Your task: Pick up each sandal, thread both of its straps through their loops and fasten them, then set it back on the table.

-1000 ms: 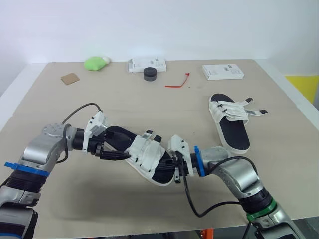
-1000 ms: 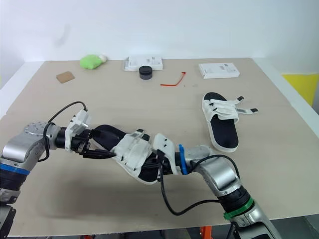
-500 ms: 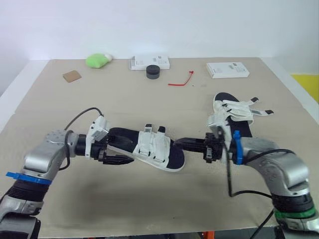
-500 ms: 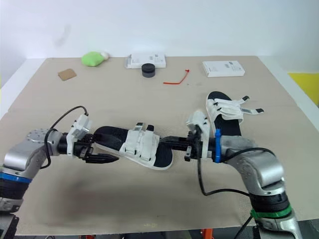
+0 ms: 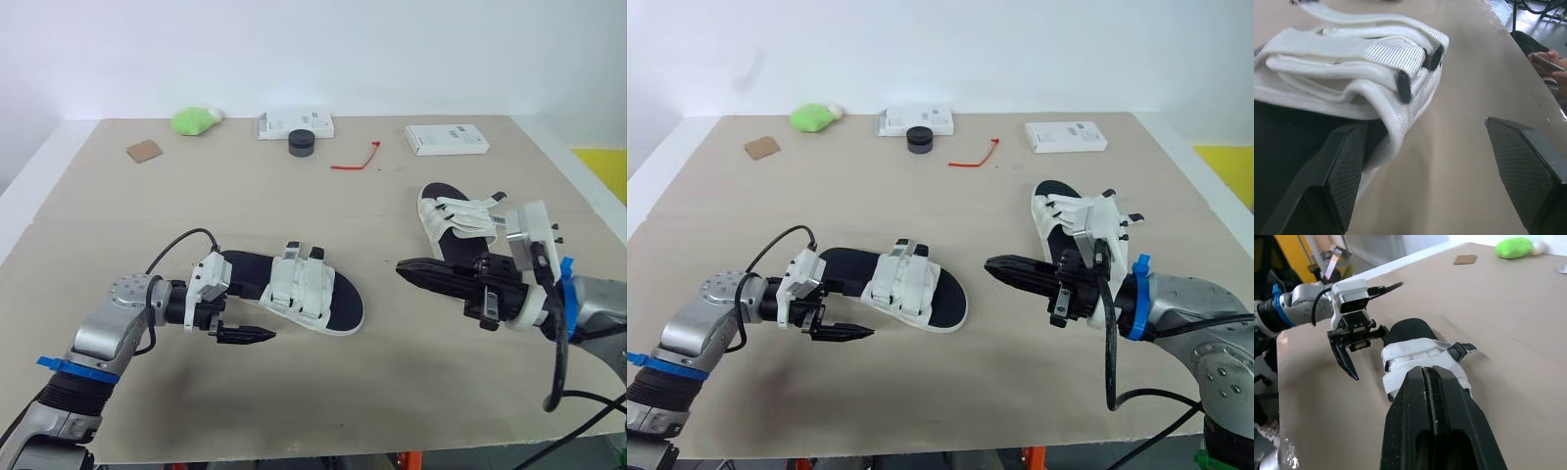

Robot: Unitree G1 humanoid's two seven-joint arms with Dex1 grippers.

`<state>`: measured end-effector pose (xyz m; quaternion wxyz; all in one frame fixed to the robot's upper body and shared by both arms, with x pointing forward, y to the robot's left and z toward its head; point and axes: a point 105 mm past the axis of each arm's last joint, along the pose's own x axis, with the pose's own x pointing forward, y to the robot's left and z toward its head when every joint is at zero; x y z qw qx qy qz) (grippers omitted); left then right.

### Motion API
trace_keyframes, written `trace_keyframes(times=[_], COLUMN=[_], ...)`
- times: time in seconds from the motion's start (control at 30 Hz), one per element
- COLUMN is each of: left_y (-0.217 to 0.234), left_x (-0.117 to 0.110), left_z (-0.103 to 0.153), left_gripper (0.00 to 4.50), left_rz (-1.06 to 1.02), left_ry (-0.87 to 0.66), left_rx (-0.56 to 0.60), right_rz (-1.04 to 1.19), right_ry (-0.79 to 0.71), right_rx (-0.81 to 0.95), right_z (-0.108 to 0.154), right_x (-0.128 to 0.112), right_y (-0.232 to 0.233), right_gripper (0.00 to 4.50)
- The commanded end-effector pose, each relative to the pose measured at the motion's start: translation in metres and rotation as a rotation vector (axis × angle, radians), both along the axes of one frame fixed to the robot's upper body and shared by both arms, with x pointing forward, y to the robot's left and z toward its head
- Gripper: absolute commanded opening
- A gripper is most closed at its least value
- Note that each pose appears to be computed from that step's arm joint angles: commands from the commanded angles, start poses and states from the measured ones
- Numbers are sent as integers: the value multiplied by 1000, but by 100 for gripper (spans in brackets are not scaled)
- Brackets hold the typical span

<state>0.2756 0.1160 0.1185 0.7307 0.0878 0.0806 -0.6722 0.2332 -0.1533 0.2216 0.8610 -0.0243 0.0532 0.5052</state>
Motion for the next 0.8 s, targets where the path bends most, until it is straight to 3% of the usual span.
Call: trace_keyframes(times=[0.03, 0.07, 0.17, 0.3, 0.37, 0.6, 0.7, 0.8], left_y=[-10, -13, -19, -23, -23, -19, -6, 15], left_x=[-1, 0, 3, 8, 11, 30, 52, 66], left_z=[-2, -2, 1, 3, 3, 10, 26, 36], left_gripper=[396, 396, 272, 72, 8, 8, 8, 8], left_rz=[-14, -12, -16, -2, 11, 169, 414, 606], left_ry=[7, -1, -18, -24, -26, -42, -55, -82], left_rx=[-7, -12, -33, -44, -46, -86, -179, -194], right_rz=[-16, -22, -36, -53, -64, -84, -68, -43], right_ry=[-43, -41, -28, -18, -15, -15, -4, 6], right_rx=[-1, 4, 14, 15, 14, 14, 20, 15], right_z=[8, 7, 3, -3, -6, -10, -15, -20], right_x=[-4, -4, -3, -6, -7, -4, -1, 3], right_y=[-1, -1, -1, -3, -5, -7, -2, 4], right_gripper=[0, 0, 0, 0, 0, 0, 0, 0])
